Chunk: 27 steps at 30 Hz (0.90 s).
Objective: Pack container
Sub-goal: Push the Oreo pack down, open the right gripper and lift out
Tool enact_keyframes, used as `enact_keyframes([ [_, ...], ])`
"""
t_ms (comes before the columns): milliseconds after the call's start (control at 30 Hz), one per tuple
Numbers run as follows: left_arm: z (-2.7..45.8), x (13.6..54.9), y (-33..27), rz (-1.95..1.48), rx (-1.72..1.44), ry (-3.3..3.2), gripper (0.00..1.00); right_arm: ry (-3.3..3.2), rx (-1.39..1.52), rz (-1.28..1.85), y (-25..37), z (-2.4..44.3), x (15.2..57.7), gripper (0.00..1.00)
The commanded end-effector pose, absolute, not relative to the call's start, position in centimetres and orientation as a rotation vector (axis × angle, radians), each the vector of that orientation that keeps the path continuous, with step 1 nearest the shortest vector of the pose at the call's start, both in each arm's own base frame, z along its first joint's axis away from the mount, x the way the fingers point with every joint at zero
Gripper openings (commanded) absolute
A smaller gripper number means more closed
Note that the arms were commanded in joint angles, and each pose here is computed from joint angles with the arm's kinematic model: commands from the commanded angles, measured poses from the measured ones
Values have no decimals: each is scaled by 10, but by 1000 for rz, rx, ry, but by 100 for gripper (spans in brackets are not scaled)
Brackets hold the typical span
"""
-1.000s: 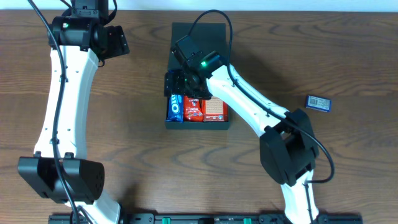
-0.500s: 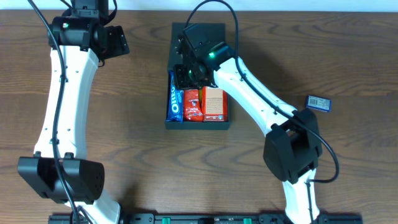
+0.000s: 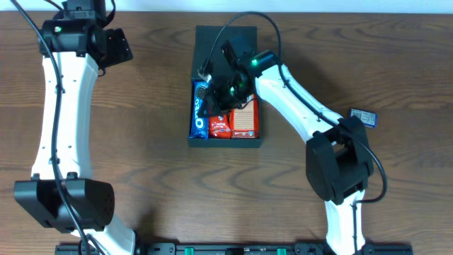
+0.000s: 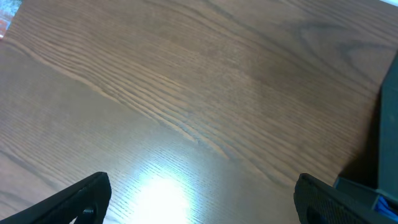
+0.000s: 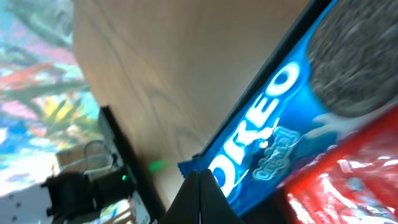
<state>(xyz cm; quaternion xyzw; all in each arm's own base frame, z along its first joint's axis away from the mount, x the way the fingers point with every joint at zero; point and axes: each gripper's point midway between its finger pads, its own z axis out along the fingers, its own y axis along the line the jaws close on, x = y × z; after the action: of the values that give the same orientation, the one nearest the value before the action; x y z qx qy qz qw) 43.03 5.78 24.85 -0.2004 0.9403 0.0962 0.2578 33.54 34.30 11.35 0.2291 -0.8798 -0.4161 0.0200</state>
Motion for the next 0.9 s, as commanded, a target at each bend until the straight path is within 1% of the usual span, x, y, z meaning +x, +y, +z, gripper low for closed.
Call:
enact_keyframes([
  [0,244,430,63,284,-562,2554,95,-2636,761,-1380,347,111,324,1],
  [267,245,431,63,282,-562,2551,95,-2639,782,-1389,348,105,324,1],
  [467,245,431,63,283,-562,2551,95,-2655,807,-1341,354,89,322,1],
  [700,245,431,63,282,-562,2552,95,-2628,767,-1299,354,66,318,1],
  [867,245,431,63,283,-562,2551,95,-2625,761,-1294,354,62,318,1],
])
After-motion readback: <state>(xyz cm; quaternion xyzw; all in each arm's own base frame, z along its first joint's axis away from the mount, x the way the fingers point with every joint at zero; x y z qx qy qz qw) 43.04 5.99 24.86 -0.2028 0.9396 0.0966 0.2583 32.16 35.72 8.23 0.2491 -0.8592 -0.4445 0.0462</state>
